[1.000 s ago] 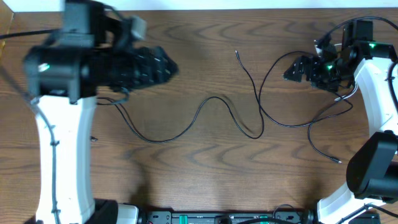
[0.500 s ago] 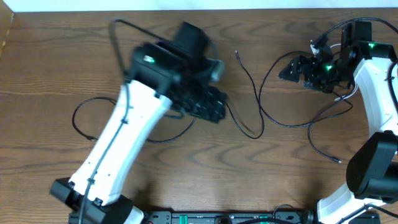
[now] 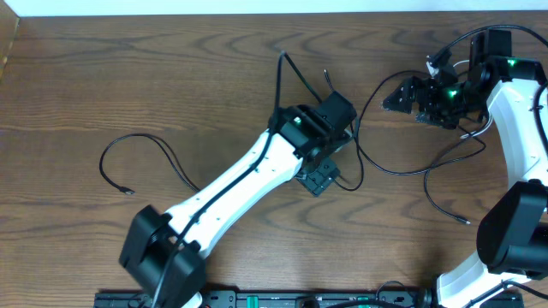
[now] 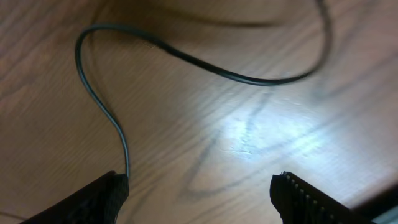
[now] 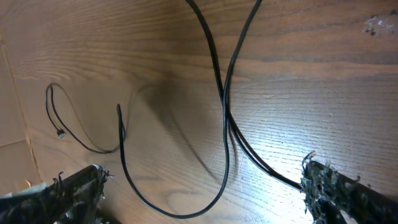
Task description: Untangle cables
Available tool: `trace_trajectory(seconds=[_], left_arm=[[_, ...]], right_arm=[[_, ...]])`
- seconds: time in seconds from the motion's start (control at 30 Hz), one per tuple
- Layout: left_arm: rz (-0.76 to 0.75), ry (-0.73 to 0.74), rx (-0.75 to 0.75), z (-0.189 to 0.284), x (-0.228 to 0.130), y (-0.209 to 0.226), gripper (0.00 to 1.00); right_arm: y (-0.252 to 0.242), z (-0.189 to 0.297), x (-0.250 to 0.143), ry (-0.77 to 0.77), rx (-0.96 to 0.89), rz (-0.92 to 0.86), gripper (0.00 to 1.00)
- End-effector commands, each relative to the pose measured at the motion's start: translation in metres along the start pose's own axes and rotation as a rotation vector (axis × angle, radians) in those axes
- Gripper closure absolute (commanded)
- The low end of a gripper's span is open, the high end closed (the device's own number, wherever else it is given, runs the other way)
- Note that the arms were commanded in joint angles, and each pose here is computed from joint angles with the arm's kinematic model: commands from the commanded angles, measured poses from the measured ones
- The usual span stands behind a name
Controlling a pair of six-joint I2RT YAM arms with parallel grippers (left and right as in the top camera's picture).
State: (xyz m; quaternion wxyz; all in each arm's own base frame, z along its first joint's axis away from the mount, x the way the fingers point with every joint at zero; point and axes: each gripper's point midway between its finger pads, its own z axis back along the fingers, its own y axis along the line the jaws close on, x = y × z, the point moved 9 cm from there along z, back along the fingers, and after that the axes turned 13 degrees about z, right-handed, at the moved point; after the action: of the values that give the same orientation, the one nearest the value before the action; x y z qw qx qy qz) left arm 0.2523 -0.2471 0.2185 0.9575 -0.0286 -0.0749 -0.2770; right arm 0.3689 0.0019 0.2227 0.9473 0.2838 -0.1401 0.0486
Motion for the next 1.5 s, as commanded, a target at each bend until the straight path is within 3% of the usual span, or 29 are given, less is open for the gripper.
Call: trace_trajectory(seconds=[0.0,0.3,0.33,0.37,0.4,0.43,0.47,0.5,0.6,0.73,0.8,0.83,1.07,1.23,1.47], left_arm=[[0.136,-0.032,0.075,-0.003,0.008,0.02,0.21],[0.942,-0.124,0.145,-0.001,0.015,0.134,0.21],[1.033,-0.119,0.121,-0.001,0.013,0.144,0.21],[1.177,-0.07,-0.024,0.0,0.011,0.156,0.21],[1.191,-0.031,-0.097,0.0,0.008,0.158,0.12],[1.192,-0.013,-0.137,0.001,0.007,0.162,0.12],[1.208,-0.012,-0.146,0.001,0.005,0.167,0.19],[1.239,-0.011,-0.138,0.001,0.003,0.172,0.35],[1.45,0.023,-0.104,-0.005,-0.005,0.178,0.38],[1.718,0.059,-0.011,-0.02,-0.017,0.176,0.36],[1.862,0.084,0.023,-0.029,-0.023,0.172,0.22],[1.911,0.09,0.025,-0.033,-0.024,0.169,0.2],[2.046,0.042,-0.022,-0.04,-0.011,0.152,0.17],[2.031,-0.112,-0.006,-0.044,0.006,0.14,0.18],[2.211,-0.093,0.014,-0.057,0.009,0.121,0.18]], right_arm=[[0.002,0.001,0.001,-0.006,0.012,0.011,0.01],[0.001,0.0,0.002,-0.002,-0.016,0.028,0.01],[0.001,0.0,0.001,0.0,-0.026,0.028,0.01],[0.0,0.0,0.001,0.002,-0.035,0.029,0.01],[0.0,0.0,0.002,-0.001,-0.035,0.031,0.01],[0.0,0.0,0.002,-0.005,-0.036,0.033,0.01],[0.0,0.0,0.003,-0.008,-0.036,0.035,0.01],[0.0,0.0,0.004,-0.012,-0.036,0.039,0.01],[0.003,-0.002,0.005,-0.015,-0.035,0.051,0.01],[0.009,-0.006,0.006,-0.011,-0.03,0.07,0.01],[0.012,-0.008,0.006,-0.006,-0.028,0.079,0.01],[0.013,-0.009,0.006,-0.003,-0.029,0.083,0.01],[0.023,-0.016,0.008,-0.002,-0.021,0.119,0.01],[0.027,-0.018,0.006,0.015,-0.016,0.122,0.01],[0.029,-0.021,0.001,0.053,-0.042,0.117,0.01]])
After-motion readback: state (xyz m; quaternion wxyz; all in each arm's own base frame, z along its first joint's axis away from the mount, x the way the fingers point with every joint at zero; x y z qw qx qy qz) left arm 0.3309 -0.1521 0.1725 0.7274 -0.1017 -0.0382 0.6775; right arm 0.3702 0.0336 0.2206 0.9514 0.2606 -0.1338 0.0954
